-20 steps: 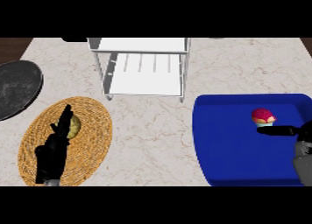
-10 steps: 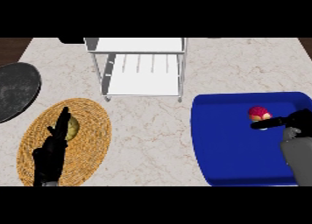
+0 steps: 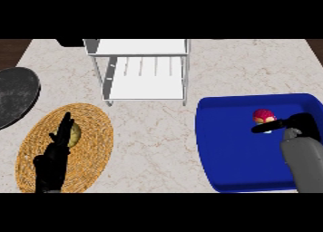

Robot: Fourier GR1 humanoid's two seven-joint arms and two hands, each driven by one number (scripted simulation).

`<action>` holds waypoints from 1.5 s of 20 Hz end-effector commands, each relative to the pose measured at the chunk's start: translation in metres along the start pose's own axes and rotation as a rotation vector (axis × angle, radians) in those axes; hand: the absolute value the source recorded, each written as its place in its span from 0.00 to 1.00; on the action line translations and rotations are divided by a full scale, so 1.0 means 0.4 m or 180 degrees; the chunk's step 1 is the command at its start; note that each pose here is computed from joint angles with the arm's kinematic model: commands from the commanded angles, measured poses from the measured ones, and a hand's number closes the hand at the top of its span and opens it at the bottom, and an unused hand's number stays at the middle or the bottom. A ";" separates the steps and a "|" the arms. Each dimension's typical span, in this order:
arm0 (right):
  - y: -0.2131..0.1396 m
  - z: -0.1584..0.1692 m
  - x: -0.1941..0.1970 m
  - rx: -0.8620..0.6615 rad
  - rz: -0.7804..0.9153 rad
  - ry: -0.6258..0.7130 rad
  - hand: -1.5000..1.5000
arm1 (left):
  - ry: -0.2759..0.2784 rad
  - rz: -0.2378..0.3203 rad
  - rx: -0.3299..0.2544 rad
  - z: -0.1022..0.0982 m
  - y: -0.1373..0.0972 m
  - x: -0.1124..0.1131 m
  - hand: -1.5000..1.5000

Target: Pick the cupcake from the tray and place it in the tiered basket

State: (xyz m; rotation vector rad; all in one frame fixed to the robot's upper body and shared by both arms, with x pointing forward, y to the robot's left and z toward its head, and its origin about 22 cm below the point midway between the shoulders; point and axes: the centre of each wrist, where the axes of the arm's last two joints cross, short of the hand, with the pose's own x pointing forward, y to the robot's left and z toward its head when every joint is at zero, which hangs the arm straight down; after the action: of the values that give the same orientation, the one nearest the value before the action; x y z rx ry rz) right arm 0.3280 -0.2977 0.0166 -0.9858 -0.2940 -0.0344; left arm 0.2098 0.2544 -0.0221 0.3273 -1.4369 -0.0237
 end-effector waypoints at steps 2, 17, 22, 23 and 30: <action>-0.017 0.006 0.020 0.0122 0.0108 0.0758 0.00 | 0.0432 0.0102 -0.0149 0.006 -0.016 -0.048 0.50; 0.016 0.005 0.009 0.0029 0.0038 0.0493 1.00 | 0.0419 0.0109 -0.0160 0.005 -0.008 -0.055 0.50; 0.030 -0.013 0.001 -0.0307 0.0475 0.0322 1.00 | 0.0413 0.0031 -0.0174 -0.008 -0.007 -0.075 0.50; 0.062 0.019 -0.005 -0.0190 0.0852 -0.0346 1.00 | 0.0444 0.0055 -0.0189 -0.012 -0.025 -0.058 0.50; 0.178 0.302 0.065 0.0312 0.2268 -0.3498 1.00 | 0.0243 0.0060 -0.0412 -0.008 -0.055 -0.026 0.50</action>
State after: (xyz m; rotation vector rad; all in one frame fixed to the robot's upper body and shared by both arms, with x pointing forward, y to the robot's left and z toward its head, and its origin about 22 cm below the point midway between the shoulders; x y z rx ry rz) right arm 0.3406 -0.2035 0.0205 -1.0029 -0.7148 0.8023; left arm 0.2215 0.2484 -0.0191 0.2722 -1.4654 -0.0745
